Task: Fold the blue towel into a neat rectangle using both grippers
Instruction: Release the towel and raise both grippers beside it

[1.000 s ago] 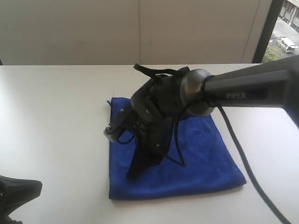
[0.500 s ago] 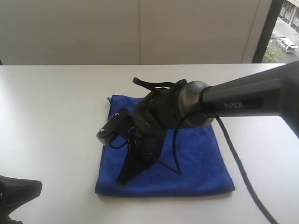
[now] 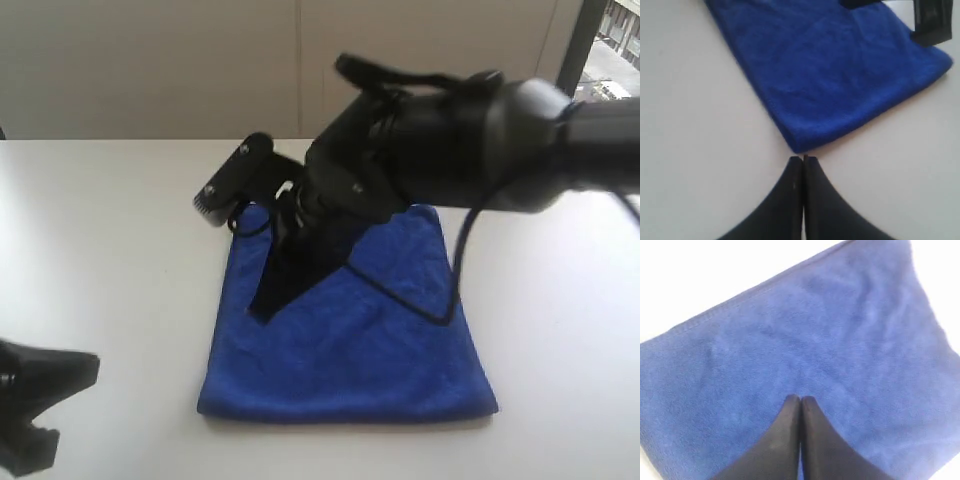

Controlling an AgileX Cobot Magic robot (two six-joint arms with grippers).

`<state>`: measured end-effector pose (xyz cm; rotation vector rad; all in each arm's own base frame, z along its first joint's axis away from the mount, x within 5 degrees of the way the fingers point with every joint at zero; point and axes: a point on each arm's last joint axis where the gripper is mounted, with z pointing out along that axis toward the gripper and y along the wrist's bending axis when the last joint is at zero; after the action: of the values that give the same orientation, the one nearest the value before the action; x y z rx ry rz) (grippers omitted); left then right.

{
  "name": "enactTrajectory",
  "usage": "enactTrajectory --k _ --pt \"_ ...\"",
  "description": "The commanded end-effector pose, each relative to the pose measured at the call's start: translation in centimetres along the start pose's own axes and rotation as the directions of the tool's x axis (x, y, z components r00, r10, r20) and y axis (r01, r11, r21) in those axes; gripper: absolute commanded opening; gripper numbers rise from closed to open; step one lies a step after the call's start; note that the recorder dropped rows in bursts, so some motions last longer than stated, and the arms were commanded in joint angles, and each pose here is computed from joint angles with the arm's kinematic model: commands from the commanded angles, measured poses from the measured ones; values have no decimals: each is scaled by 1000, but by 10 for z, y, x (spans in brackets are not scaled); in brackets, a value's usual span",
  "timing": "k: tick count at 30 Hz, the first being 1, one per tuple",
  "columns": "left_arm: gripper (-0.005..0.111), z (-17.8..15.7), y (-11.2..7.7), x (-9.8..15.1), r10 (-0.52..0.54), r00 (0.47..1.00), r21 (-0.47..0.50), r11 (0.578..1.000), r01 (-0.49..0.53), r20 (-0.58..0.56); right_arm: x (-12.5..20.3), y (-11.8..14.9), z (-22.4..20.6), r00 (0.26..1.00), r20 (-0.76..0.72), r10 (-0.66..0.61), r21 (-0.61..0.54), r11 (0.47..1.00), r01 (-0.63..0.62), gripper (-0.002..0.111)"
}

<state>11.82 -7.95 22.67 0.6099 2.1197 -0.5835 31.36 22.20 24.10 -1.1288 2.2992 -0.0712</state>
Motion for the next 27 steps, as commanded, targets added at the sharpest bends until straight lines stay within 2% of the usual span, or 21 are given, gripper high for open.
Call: enactTrajectory --k 1,4,8,11,13,16,18,20,22,24,27 --pt "0 2 -16 -64 150 988 177 972 -152 24 15 -37 -47 999 -32 10 83 997 -8 0" --pt "0 15 -18 -103 263 964 290 926 -241 -40 37 -52 -72 994 -102 -34 92 995 44 0" --pt "0 53 -10 -134 384 911 376 875 -306 -153 71 -58 -96 976 -194 -100 33 994 108 0" --pt "0 82 -10 -144 524 820 434 809 -396 -229 91 -56 -108 976 -199 -88 12 996 92 0" --pt "0 99 -14 -142 616 737 477 754 -451 -279 99 -56 -110 976 -204 -79 12 996 83 0" --pt "0 122 -15 -133 739 575 529 663 -530 -351 108 -55 -107 971 -229 -75 3 997 78 0" --pt "0 132 -12 -125 776 497 549 628 -551 -388 113 -52 -101 964 -249 -95 -10 995 96 0" --pt "0 138 -10 -119 788 458 575 615 -540 -413 119 -48 -90 952 -267 -146 -39 989 141 0" --pt "0 141 -9 -115 792 446 593 609 -527 -418 124 -47 -78 940 -270 -207 -42 978 204 0" --pt "1 144 -9 -113 809 425 615 586 -528 -407 127 -46 -65 936 -246 -250 -24 967 252 0" --pt "14 145 -8 -108 839 380 662 542 -517 -390 130 -42 -48 940 -218 -263 -22 964 265 1"
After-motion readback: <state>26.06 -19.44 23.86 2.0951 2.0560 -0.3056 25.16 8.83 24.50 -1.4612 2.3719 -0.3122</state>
